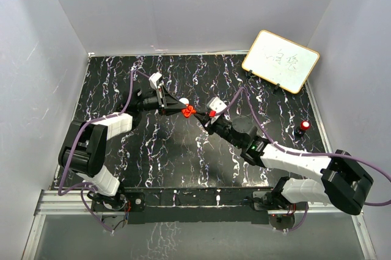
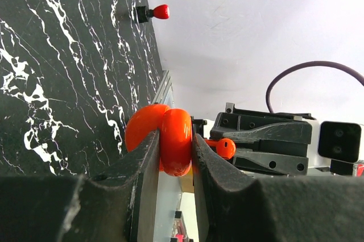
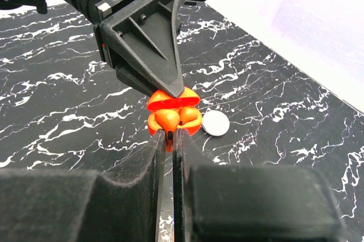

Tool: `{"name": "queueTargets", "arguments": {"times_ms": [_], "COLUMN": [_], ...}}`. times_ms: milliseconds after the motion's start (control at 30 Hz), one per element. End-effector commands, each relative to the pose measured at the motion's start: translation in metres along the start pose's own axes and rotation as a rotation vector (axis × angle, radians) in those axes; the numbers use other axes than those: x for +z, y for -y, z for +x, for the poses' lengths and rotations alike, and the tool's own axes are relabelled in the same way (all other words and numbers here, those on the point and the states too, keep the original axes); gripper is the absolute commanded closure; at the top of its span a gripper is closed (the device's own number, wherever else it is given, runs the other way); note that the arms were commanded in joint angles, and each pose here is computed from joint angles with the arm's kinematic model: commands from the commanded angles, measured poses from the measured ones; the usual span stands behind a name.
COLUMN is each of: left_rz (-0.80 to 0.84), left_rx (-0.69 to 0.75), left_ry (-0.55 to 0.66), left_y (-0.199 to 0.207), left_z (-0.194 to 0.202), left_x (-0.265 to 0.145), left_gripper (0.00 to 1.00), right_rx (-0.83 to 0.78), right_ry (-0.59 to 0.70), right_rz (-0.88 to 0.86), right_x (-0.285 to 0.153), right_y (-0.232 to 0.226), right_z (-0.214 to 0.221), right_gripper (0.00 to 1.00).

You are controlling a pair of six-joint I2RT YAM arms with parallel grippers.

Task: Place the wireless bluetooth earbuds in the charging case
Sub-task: Place the earbud in the charging case.

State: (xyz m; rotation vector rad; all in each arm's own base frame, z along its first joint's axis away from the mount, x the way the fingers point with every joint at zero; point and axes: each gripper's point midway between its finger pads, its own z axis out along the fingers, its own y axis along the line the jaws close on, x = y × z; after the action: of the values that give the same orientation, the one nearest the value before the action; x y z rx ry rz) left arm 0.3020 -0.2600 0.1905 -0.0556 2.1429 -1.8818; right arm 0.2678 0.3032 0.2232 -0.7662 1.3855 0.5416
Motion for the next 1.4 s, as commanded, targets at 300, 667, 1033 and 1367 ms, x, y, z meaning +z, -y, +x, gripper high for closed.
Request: {"name": "queueTargets", "arguments": {"times_ms": [300,667,1033,1367], "left_rz": [0.049,0.042,0.047,0.053], "left_rx": [0.036,0.045,0.060,0.069], "left_ry": [-0.072,-0.101,-0.109,-0.105], "left_y": [0.022,0.021,0.026,0.030], "left_z": [0.007,0.013,0.014,0.014], "left_x": [0.006,0.011,0.014,0.014], "left_gripper": [1.00,1.00,1.00,1.00], "right_rx": [-0.029,-0.022,-0.017,-0.006], "right_ry": [0.134,0.134,0.123,0.113], "right_rz": [-0.032,-0.037,-0.047,-0.046], "right_x": [0.010,0.012,0.011,0.009], "right_y": [0.001,0.004,0.003,0.003], "right_z": [-0.022,-0.019,-0.013,-0.004], "right_gripper": [1.00,1.00,1.00,1.00]}}
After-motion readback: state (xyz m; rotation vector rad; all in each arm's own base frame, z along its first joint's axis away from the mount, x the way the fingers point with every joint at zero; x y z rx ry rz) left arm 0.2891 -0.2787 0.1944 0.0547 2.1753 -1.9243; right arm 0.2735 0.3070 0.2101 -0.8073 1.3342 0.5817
